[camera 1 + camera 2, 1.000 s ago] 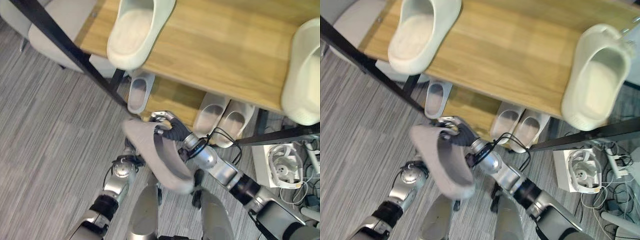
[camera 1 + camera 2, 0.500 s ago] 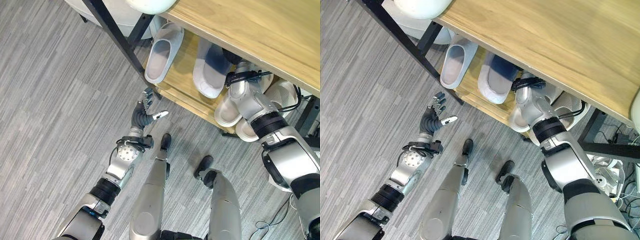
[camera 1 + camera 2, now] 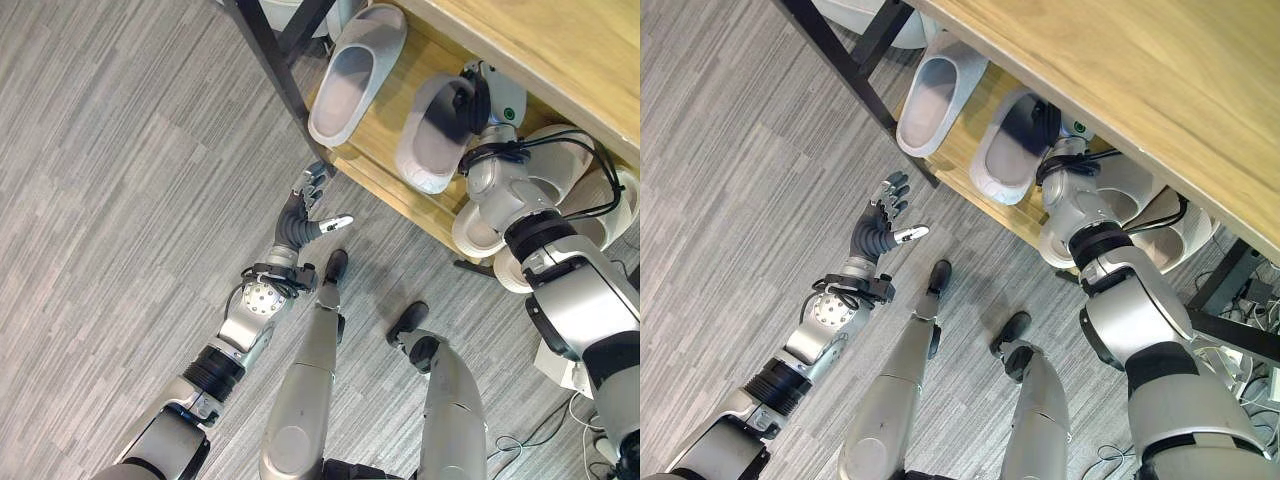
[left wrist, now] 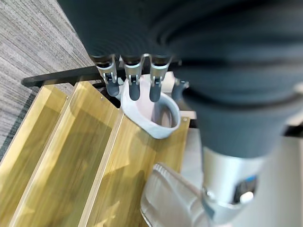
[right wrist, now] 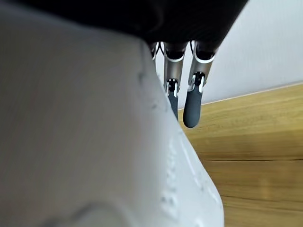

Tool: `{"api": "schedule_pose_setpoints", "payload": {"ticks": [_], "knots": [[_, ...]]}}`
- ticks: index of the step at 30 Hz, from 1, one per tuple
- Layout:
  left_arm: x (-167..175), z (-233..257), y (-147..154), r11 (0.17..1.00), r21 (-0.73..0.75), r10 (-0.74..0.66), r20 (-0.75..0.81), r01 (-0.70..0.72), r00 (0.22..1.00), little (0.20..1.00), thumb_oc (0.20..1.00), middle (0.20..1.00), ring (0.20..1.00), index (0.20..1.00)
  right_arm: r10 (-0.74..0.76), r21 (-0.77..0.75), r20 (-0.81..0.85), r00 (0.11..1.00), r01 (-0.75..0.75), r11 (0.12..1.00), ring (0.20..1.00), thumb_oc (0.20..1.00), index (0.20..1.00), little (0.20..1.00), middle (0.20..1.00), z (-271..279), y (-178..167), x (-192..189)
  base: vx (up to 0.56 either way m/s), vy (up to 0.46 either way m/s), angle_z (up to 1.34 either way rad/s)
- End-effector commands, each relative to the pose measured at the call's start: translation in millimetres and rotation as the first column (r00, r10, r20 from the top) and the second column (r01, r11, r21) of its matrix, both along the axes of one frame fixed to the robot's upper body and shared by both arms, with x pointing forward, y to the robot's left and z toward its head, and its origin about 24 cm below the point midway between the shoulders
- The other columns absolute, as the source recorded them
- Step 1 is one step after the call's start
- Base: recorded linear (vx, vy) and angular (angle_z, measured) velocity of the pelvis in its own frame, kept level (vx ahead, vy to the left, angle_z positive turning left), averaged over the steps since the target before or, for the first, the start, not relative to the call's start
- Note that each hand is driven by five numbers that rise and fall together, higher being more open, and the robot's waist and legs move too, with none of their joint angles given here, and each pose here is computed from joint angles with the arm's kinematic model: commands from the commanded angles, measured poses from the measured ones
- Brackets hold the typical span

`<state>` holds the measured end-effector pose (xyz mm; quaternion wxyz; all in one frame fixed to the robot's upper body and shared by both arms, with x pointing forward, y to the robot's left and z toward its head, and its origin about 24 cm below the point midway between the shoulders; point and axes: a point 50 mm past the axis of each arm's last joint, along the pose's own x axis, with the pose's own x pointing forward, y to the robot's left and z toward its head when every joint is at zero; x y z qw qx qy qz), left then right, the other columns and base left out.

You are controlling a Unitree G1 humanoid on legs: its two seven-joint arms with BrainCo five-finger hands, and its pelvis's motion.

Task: Arrange the slippers neatly on the shoe rack.

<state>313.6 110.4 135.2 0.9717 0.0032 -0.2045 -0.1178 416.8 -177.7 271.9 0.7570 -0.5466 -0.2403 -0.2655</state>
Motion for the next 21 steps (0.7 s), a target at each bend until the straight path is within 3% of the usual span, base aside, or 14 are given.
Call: {"api": "schedule_pose_setpoints", "payload": {"ticks": [1, 6, 7, 8, 15, 16, 21], "knots": [[-8.9, 8.1, -10.3, 0.997, -0.032, -0.074, 0.057, 0.076, 0.996, 1.000, 1.000, 1.000, 1.000, 1.000, -0.003, -0.031, 0.111, 0.994, 0.007, 1.000, 0.200, 0.200, 0.200, 0.200, 0.200, 25.8, -1.5, -5.2, 0.03, -0.033, 0.19], [-13.2, 8.4, -13.4, 0.993, -0.015, -0.112, 0.058, 0.113, 0.992, 1.000, 1.000, 1.000, 1.000, 1.000, -0.092, -0.031, 0.128, 0.987, 0.097, 0.995, 0.200, 0.200, 0.200, 0.200, 0.200, 39.2, -23.1, -7.6, 0.04, -0.033, 0.14], [-13.2, 8.5, -13.4, 0.993, -0.015, -0.113, 0.059, 0.114, 0.992, 1.000, 1.000, 1.000, 1.000, 1.000, -0.093, -0.030, 0.128, 0.987, 0.097, 0.995, 0.244, 0.244, 0.244, 0.244, 0.244, 39.4, -23.2, -7.6, 0.05, -0.028, 0.21], [-13.4, 7.3, -13.8, 0.993, -0.011, -0.118, 0.052, 0.118, 0.992, 1.000, 1.000, 1.000, 1.000, 1.000, -0.102, -0.027, 0.129, 0.986, 0.106, 0.994, 1.000, 1.000, 1.000, 1.000, 1.000, 40.4, -25.3, -7.9, 0.03, -0.012, 0.17], [-10.7, 8.5, -11.3, 0.995, -0.025, -0.092, 0.050, 0.093, 0.994, 1.000, 1.000, 1.000, 1.000, 1.000, -0.059, 0.055, 0.116, 0.991, 0.053, 0.997, 1.000, 1.000, 1.000, 1.000, 1.000, 36.0, -7.7, -4.1, 0.02, 0.000, 0.04], [-9.3, 10.4, -10.5, 0.996, -0.033, -0.078, 0.056, 0.080, 0.995, 1.000, 1.000, 1.000, 1.000, 1.000, -0.019, 0.152, 0.109, 0.994, 0.002, 0.988, 1.000, 1.000, 1.000, 1.000, 1.000, 29.2, 0.8, -2.2, 0.00, 0.033, -0.02], [-7.4, 8.4, -9.6, 0.998, -0.030, -0.052, 0.047, 0.053, 0.998, 1.000, 1.000, 1.000, 1.000, 1.000, 0.078, 0.324, 0.139, 0.987, -0.119, 0.938, 1.000, 1.000, 1.000, 1.000, 1.000, 20.8, 19.3, -1.8, 0.00, 0.014, 0.00]]}}
